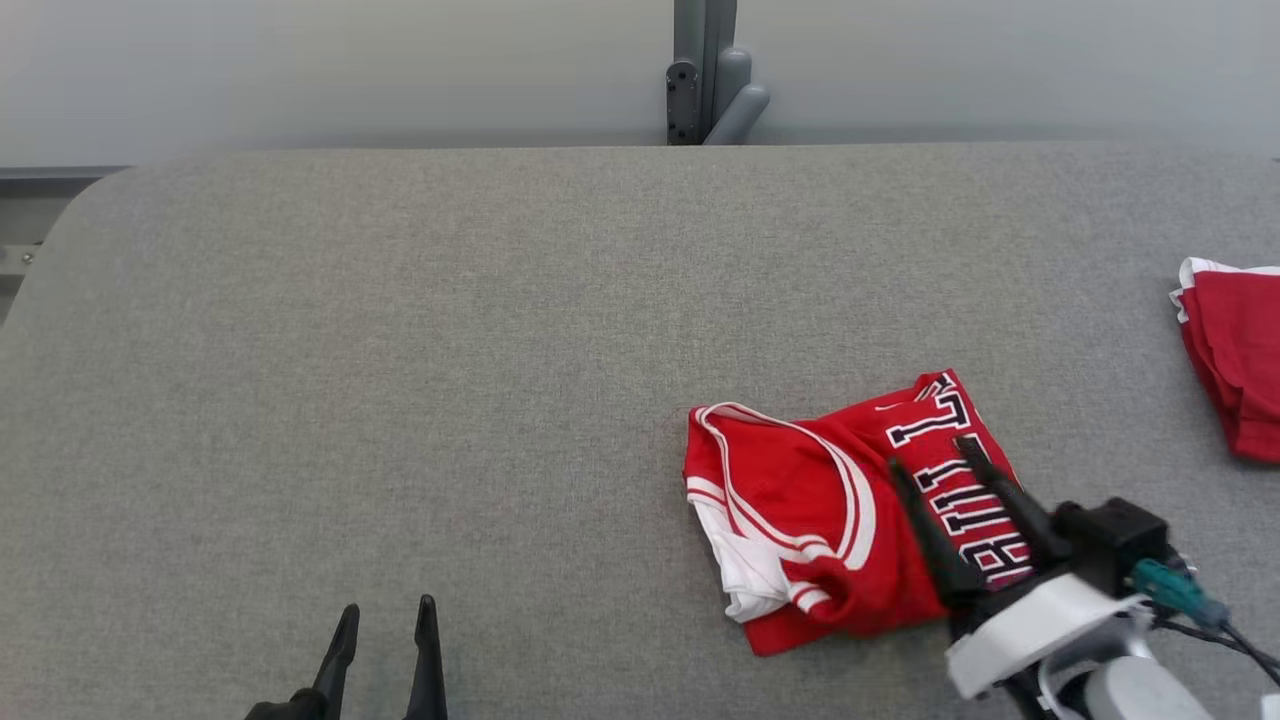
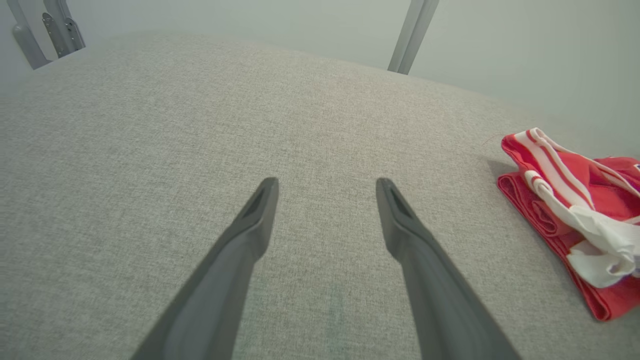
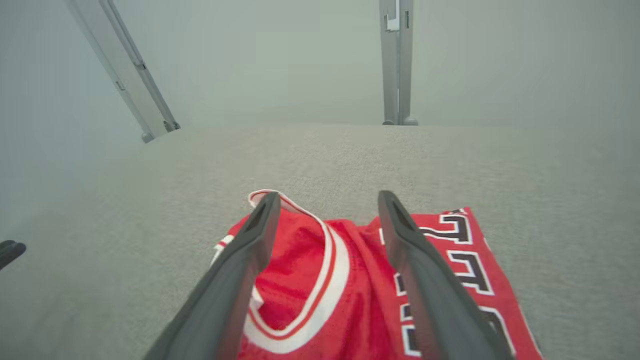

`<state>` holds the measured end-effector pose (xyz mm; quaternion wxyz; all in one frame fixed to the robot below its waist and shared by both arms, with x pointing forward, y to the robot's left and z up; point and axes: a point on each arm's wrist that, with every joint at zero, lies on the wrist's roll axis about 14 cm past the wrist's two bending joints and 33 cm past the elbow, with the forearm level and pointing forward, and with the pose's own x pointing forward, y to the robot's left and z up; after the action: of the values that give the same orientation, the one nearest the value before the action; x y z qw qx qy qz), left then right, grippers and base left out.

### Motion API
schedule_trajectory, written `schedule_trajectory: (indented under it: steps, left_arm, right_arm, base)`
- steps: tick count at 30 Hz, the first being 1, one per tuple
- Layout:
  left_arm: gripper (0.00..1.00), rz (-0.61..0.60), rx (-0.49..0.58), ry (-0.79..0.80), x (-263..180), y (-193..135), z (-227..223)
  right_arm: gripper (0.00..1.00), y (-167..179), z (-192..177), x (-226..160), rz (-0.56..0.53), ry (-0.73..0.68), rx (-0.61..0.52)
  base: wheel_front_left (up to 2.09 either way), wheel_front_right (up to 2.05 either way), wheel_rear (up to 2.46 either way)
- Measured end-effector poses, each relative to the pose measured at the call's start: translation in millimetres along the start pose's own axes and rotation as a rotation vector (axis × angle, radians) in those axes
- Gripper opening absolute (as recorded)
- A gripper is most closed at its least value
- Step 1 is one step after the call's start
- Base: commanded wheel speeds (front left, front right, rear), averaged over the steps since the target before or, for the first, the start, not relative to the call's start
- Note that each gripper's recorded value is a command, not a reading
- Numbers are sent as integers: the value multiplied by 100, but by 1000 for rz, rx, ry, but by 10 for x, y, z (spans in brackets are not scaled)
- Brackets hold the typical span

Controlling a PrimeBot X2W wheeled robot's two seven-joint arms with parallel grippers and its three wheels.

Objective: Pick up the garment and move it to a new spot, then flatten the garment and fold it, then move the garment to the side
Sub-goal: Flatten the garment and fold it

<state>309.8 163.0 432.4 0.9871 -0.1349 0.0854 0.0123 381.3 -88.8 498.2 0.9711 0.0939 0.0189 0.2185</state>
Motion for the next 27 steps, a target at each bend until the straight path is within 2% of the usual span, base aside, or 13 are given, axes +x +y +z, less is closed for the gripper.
schedule_trajectory:
  steps: [3, 8, 13, 16, 17, 19, 20, 27]
  left_arm:
    - [100, -8, -1, -10, -23, -23, 23]
    - [100, -26, -2, -26, -53, -73, 57]
    - [100, -28, -2, -50, -97, -73, 113]
    - [100, -25, -4, -60, -114, -66, 138]
    - [100, -25, -5, -61, -116, -64, 142]
    - [100, -25, -5, -60, -115, -66, 138]
    - [100, -24, -6, -58, -111, -63, 134]
    - [100, -33, -5, -51, 32, -100, 145]
  right_arm:
    - [100, -446, 107, -189, -140, -53, -72]
    - [100, -939, 33, -515, -318, -21, -178]
    - [100, -1095, -2, -745, -420, -7, -207]
    - [100, -1087, -62, -786, -434, 10, -208]
    - [89, -1056, -86, -769, -428, 13, -200]
    - [8, -969, -118, -688, -403, 15, -185]
    - [0, -932, -112, -624, -386, 11, -184]
    - [0, -560, -83, 37, -207, 1, -203]
  base:
    - [0, 0, 0]
    - [0, 0, 0]
    - [0, 0, 0]
    - [0, 0, 0]
    - [0, 0, 0]
    - [0, 0, 0]
    - [0, 0, 0]
    - [0, 0, 0]
